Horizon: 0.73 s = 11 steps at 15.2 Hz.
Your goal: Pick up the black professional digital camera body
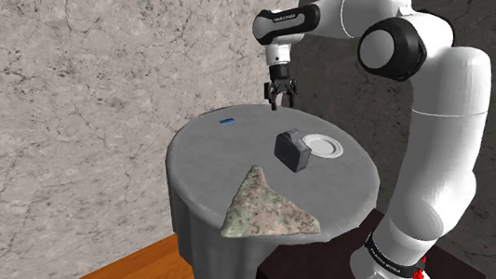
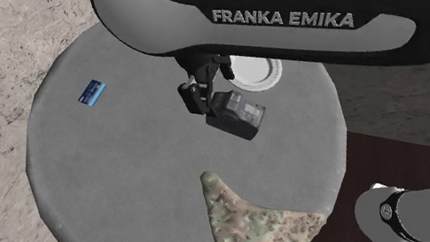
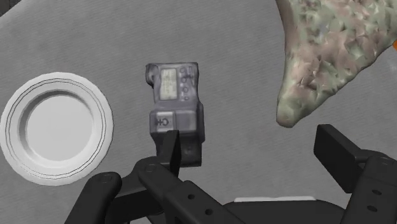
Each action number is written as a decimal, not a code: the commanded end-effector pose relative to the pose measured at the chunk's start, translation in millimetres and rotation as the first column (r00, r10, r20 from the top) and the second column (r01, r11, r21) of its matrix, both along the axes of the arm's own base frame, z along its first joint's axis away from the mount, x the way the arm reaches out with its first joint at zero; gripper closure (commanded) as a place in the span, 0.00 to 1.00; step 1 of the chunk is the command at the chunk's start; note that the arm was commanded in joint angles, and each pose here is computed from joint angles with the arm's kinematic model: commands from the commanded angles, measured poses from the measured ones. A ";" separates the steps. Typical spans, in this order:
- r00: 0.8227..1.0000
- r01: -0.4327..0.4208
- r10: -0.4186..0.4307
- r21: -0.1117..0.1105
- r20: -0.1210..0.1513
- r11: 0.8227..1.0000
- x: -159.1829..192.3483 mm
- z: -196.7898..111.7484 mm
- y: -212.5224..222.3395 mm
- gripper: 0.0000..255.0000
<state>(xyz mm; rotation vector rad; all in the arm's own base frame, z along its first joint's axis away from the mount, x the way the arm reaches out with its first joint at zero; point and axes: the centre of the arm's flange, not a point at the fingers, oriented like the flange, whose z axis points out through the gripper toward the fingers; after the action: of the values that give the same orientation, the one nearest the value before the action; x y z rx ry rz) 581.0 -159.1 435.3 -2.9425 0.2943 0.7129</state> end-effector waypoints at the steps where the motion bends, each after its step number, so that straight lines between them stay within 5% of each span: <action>1: 0.998 0.011 -0.010 0.010 -0.063 1.000 13.6 -28.1 -16.1 0.00; 8: 0.962 0.054 -0.042 0.035 -0.271 0.998 47.4 -127.9 -68.4 0.00; 11: 0.957 0.057 -0.044 0.037 -0.285 0.998 48.9 -146.0 -72.2 0.00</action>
<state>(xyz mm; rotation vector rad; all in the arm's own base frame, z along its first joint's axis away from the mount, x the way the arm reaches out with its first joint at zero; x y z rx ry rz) 629.3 -231.1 295.9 -2.7788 0.3684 1.1139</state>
